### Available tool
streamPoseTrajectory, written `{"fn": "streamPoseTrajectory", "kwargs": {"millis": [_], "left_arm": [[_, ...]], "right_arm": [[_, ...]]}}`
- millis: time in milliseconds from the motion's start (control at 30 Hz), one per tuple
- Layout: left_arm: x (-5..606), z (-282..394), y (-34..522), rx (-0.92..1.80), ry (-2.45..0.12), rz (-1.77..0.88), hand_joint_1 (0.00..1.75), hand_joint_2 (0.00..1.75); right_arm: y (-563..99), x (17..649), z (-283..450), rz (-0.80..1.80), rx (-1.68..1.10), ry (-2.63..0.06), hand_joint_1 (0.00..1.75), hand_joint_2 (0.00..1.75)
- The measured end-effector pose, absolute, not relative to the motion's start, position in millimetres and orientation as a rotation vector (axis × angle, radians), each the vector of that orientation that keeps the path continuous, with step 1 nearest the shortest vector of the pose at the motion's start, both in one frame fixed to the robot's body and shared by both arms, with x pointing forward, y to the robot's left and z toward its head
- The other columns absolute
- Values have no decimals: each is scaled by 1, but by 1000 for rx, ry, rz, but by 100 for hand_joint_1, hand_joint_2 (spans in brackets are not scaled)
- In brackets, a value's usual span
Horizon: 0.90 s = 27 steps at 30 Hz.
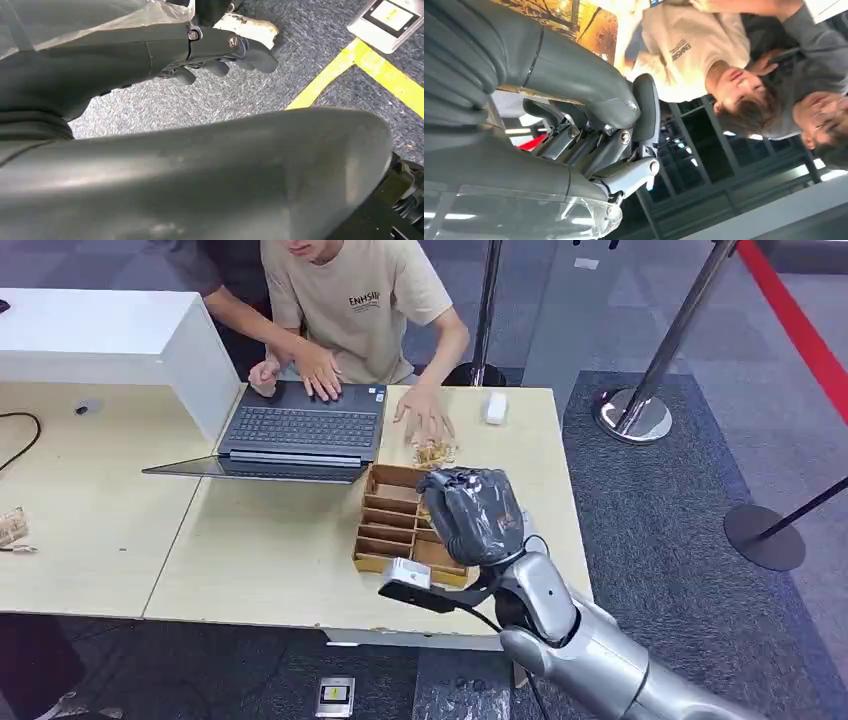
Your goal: Pass the card to the sensor for recognition and then transmit it.
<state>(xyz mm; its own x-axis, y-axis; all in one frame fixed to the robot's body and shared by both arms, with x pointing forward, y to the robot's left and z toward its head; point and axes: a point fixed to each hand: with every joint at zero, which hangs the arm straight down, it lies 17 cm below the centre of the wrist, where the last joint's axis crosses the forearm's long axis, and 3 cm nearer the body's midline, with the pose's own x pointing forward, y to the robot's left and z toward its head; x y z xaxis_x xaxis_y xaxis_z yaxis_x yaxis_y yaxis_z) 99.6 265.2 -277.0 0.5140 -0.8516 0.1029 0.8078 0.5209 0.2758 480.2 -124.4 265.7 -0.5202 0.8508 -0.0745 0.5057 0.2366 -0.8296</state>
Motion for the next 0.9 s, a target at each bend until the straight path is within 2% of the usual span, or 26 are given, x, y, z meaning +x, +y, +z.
{"fn": "streamPoseTrajectory", "kwargs": {"millis": [267,533,733,900], "left_arm": [[99,-277,266,203,-237,-1007,0,0],[99,-277,266,204,-237,-1020,0,0],[100,-277,265,204,-239,-1026,0,0],[96,-275,232,196,-214,-1039,0,0]], "right_arm": [[-169,503,287,1053,-1254,-2087,175,175],[-247,557,304,819,-1091,-2019,175,175],[-292,584,277,732,-1062,-1888,175,175],[-311,592,237,661,-1018,-1779,175,175]]}}
